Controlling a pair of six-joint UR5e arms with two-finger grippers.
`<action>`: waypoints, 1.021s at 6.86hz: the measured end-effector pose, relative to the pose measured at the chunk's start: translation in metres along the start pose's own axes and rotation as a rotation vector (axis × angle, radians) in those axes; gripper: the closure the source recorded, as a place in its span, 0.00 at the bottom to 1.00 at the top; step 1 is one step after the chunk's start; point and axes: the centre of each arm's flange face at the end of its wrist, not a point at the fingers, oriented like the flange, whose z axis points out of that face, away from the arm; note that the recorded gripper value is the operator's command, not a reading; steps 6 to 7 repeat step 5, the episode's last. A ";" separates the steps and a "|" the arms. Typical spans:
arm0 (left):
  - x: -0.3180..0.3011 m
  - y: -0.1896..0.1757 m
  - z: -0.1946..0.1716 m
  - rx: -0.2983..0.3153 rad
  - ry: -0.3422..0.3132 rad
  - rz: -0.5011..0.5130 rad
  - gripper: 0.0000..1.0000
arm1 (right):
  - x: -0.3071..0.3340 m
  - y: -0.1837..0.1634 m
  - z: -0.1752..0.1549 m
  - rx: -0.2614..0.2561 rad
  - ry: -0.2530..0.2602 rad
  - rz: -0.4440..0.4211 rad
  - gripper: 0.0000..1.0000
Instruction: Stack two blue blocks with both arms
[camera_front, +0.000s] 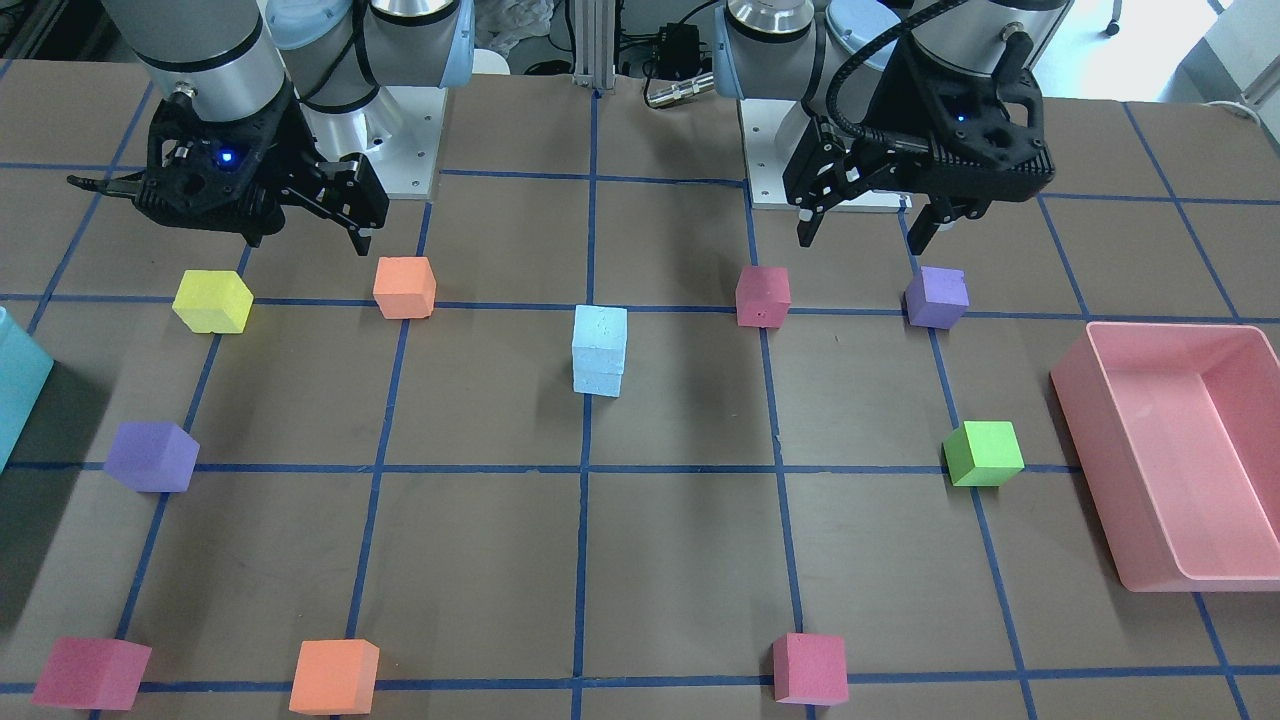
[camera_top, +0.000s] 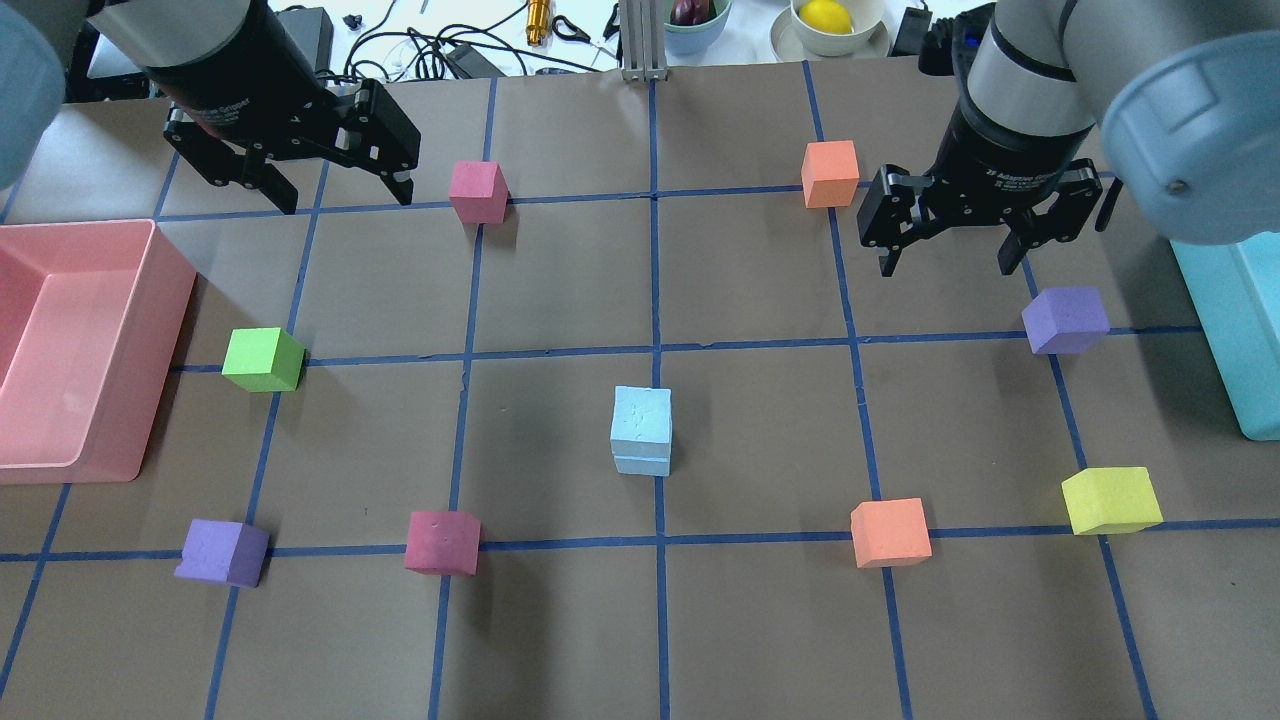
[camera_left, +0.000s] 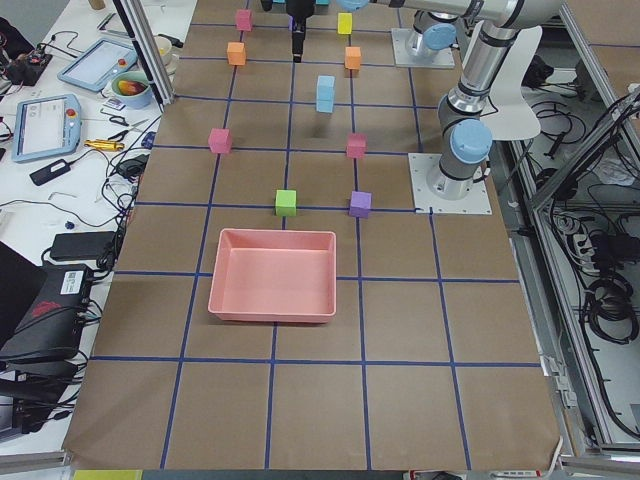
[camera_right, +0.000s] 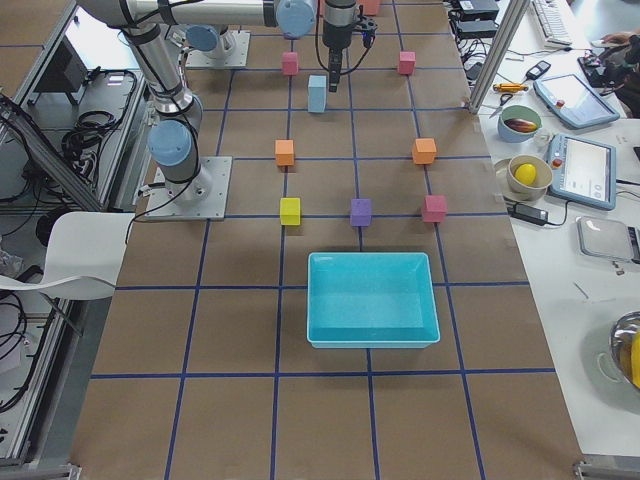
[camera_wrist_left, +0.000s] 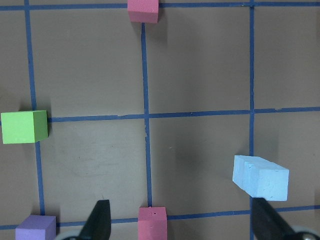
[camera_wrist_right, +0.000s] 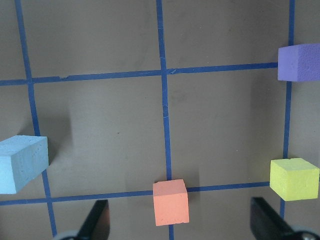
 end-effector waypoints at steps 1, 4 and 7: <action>0.000 0.000 0.002 0.001 -0.001 0.000 0.00 | 0.000 0.000 0.000 0.000 0.000 0.000 0.00; -0.002 -0.002 0.012 -0.007 -0.015 0.005 0.00 | 0.001 0.000 0.001 -0.001 0.001 0.001 0.00; -0.003 -0.001 0.015 -0.010 -0.026 0.006 0.00 | 0.001 0.000 0.001 -0.001 0.002 0.002 0.00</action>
